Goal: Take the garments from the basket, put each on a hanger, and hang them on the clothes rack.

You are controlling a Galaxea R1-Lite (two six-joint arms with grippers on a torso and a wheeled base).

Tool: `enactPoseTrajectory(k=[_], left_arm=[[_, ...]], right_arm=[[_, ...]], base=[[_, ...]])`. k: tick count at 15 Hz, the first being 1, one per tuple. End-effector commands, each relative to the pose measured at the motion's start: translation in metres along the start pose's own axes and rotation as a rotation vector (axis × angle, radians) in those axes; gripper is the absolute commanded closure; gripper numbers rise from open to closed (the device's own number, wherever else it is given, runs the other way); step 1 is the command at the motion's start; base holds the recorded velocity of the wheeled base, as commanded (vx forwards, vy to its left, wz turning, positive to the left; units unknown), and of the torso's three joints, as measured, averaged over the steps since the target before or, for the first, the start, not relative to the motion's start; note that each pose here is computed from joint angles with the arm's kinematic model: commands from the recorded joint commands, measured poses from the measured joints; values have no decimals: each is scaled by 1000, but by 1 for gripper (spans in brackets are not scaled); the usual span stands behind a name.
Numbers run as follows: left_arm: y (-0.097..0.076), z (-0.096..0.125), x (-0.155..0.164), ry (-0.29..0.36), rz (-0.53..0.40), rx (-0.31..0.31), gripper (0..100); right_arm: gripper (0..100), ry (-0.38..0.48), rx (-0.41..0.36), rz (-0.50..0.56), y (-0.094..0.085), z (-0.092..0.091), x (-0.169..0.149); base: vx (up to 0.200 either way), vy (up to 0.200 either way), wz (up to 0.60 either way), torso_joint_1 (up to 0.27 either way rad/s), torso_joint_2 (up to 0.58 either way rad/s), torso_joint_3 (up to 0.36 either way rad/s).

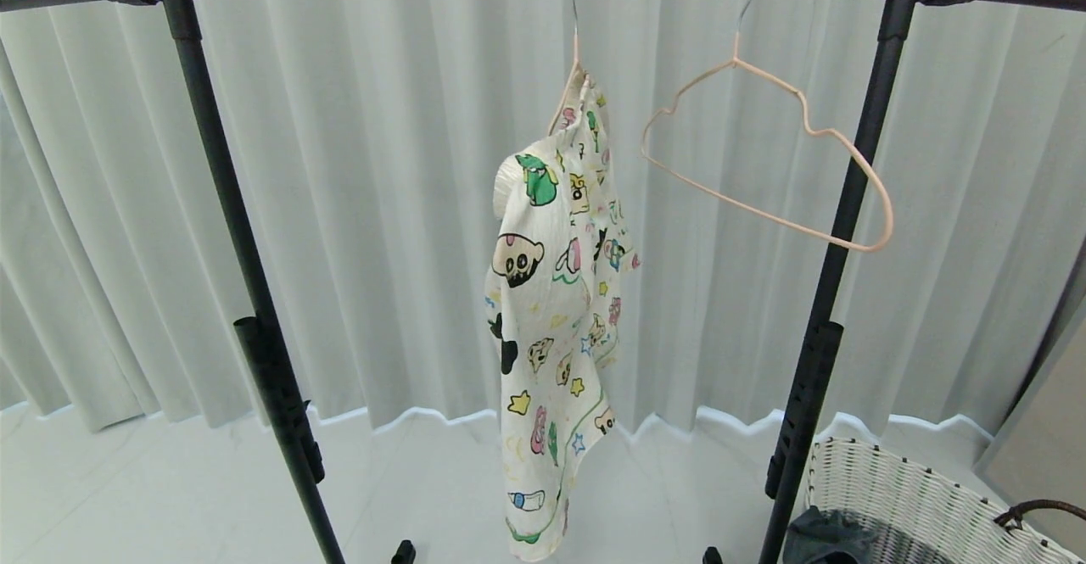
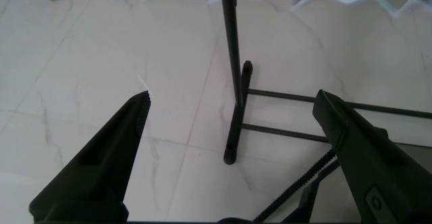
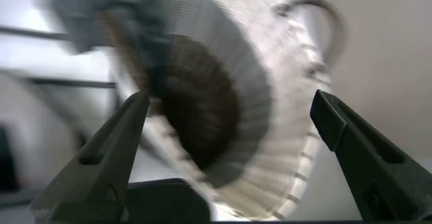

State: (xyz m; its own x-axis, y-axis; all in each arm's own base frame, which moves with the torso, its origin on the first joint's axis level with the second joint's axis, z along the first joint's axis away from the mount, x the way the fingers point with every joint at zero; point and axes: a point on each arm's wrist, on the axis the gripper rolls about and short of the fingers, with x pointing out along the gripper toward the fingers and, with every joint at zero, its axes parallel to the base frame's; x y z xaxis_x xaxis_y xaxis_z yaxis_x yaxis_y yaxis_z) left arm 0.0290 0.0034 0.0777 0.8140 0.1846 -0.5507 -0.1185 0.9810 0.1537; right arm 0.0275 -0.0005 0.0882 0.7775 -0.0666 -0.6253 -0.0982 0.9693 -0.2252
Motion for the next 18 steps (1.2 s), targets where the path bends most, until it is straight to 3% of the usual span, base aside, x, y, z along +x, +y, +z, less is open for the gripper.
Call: enactPoseTrajectory(k=[1, 3, 6, 8, 11, 14, 18], left_arm=[[0, 0, 0, -2, 0, 0, 0], [0, 0, -1, -7, 0, -1, 0], [0, 0, -1, -8, 0, -3, 0], [0, 0, -1, -7, -1, -3, 0], [0, 0, 0, -4, -1, -14, 0], [1, -1, -1, -9, 14, -32, 0], [1, -1, -1, -3, 20, -35, 0]], right_arm=[[0, -26, -15, 42, -1, 10, -2], [0, -10, -71, 159, -3, 46, 8], [0, 63, -195, 206, 1, 63, 44], [0, 96, -239, 255, 10, 71, 67], [0, 175, -296, 322, 26, 73, 95], [0, 247, -304, 333, 34, 67, 123], [0, 247, -330, 203, 45, 60, 165]], base=[[0, 0, 0, 0, 0, 0], [0, 0, 0, 0, 0, 0], [0, 0, 0, 0, 0, 0], [0, 0, 0, 0, 0, 0], [0, 0, 0, 0, 0, 0], [0, 0, 0, 0, 0, 0], [0, 0, 0, 0, 0, 0]])
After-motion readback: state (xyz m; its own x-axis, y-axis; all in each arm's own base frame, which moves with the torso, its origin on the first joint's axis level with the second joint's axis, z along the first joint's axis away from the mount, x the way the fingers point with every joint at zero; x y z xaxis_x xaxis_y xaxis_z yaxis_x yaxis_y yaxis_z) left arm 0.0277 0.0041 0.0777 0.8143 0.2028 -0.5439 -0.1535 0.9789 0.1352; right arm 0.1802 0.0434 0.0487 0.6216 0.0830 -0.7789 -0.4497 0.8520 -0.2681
